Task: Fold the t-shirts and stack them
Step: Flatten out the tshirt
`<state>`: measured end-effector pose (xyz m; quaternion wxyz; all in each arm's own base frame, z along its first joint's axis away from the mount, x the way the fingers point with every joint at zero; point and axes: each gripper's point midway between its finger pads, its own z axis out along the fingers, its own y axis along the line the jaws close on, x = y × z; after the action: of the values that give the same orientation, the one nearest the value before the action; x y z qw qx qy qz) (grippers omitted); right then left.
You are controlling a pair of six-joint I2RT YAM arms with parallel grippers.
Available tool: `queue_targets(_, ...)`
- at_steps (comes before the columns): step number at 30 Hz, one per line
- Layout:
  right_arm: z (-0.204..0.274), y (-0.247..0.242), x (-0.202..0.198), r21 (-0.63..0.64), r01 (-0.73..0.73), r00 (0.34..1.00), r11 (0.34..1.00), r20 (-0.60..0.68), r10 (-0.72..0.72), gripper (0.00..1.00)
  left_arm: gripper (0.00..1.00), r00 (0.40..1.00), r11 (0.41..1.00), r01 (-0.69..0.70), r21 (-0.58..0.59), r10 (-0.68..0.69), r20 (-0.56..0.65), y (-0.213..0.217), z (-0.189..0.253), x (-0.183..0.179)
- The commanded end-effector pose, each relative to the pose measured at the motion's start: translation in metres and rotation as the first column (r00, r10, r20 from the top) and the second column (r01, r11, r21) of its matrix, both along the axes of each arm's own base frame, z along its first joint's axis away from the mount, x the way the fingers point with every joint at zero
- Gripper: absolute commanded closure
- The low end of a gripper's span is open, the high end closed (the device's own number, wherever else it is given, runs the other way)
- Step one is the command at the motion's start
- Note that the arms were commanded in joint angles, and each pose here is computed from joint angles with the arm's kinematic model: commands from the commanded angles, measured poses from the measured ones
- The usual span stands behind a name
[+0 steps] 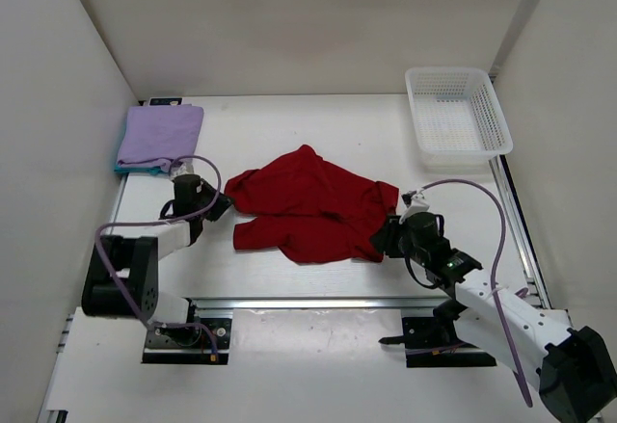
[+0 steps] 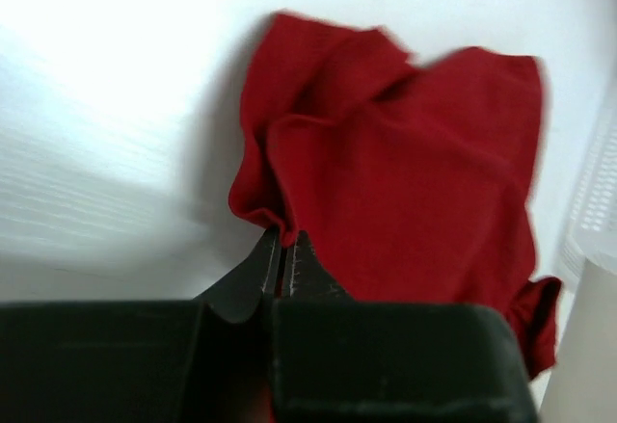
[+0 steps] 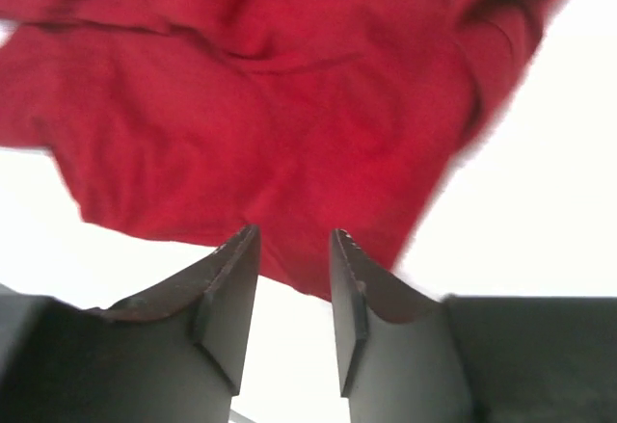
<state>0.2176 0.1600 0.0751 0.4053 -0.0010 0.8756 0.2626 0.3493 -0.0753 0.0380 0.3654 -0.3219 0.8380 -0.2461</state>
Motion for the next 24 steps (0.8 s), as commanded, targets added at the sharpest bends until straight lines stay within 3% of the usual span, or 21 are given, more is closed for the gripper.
queue_targets(1,-0.007,-0.010,-0.002,-0.080,0.055,0.998,0.995,0.004,-0.055,0.66,1.00,0.988,0.998,0.033,0.045,-0.039,0.152,-0.004,0.049,0.010)
queue_targets(5,-0.015,-0.025,-0.002,-0.210,0.103,0.994,0.972,-0.001,-0.106,0.61,1.00,0.971,0.994,0.086,0.064,-0.098,0.217,-0.013,0.072,0.000)
queue_targets(7,-0.006,-0.030,0.007,-0.215,0.111,0.994,0.970,0.013,-0.110,0.61,1.00,0.967,0.991,0.111,0.069,-0.124,0.222,-0.019,0.072,-0.009)
queue_targets(9,0.004,-0.018,0.011,-0.197,0.062,0.998,0.978,0.028,-0.057,0.69,1.00,0.961,0.988,0.123,0.092,-0.142,0.235,-0.023,0.075,-0.016)
queue_targets(13,0.011,0.012,0.004,-0.278,-0.060,0.997,0.959,0.035,0.073,0.84,1.00,0.956,0.986,0.149,0.079,-0.164,0.244,-0.028,0.071,-0.027)
queue_targets(15,0.005,0.023,0.001,-0.293,-0.138,0.990,0.946,-0.002,0.144,0.86,1.00,0.956,0.983,0.171,0.067,-0.182,0.229,-0.032,0.063,-0.036)
queue_targets(24,-0.013,0.028,-0.004,-0.392,-0.216,0.976,0.894,-0.106,0.189,0.68,1.00,0.948,0.982,0.183,0.043,-0.188,0.256,-0.033,0.061,-0.048)
